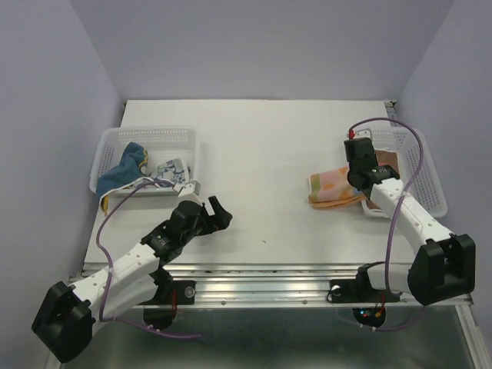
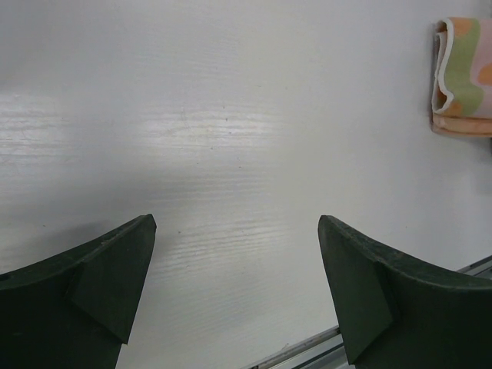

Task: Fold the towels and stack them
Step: Neatly place the folded towel into the bin

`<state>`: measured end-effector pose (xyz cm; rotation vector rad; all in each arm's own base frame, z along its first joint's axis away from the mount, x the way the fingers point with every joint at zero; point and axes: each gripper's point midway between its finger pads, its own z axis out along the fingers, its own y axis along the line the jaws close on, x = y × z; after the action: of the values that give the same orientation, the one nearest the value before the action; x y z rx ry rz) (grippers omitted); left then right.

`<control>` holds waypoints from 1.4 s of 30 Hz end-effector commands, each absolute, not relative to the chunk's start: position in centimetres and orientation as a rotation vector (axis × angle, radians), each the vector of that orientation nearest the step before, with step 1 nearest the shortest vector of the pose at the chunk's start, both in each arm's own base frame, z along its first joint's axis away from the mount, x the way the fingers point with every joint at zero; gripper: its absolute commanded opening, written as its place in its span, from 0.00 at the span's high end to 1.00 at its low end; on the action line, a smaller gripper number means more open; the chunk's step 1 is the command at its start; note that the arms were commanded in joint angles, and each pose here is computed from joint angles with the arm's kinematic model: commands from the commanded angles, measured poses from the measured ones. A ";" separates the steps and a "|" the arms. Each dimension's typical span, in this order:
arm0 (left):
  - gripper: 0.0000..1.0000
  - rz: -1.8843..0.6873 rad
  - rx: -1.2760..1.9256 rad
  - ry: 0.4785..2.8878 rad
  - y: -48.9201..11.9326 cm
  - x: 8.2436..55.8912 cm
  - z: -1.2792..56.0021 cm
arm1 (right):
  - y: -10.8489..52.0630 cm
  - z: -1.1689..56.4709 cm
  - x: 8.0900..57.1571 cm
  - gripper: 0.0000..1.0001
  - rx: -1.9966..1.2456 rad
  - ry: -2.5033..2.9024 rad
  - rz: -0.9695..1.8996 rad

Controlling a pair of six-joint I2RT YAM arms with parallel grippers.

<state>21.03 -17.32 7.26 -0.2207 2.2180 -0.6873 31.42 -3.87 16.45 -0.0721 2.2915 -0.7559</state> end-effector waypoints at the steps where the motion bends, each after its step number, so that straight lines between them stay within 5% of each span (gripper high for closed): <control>1: 0.01 -0.680 -0.212 2.152 -17.6 22.6 9.8 | -6.5 20.2 32.9 0.99 -0.203 2.263 -0.846; 6: 0.01 -0.632 -0.209 2.134 -17.0 23.6 10.6 | -8.6 23.9 35.9 0.99 -0.350 2.120 -0.799; 11: 0.01 -0.608 -0.194 2.109 -16.9 25.1 12.2 | -5.5 21.6 36.2 0.99 -0.953 2.045 -0.568; 18: 0.01 -0.544 -0.235 2.107 -16.0 28.1 13.0 | -3.3 25.3 35.7 0.99 -1.132 1.798 -0.537; 24: 0.01 -0.520 -0.282 2.124 -16.3 30.6 13.2 | 0.3 31.0 32.8 0.99 -1.408 1.477 -0.529; 42: 0.01 -0.471 -0.317 2.115 -17.1 34.2 14.7 | -3.4 32.8 21.7 0.99 -1.841 1.534 -0.801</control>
<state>32.75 -17.35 11.57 -0.3024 2.2098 -0.4658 24.92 -1.55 31.86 -1.5888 1.6111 -0.6067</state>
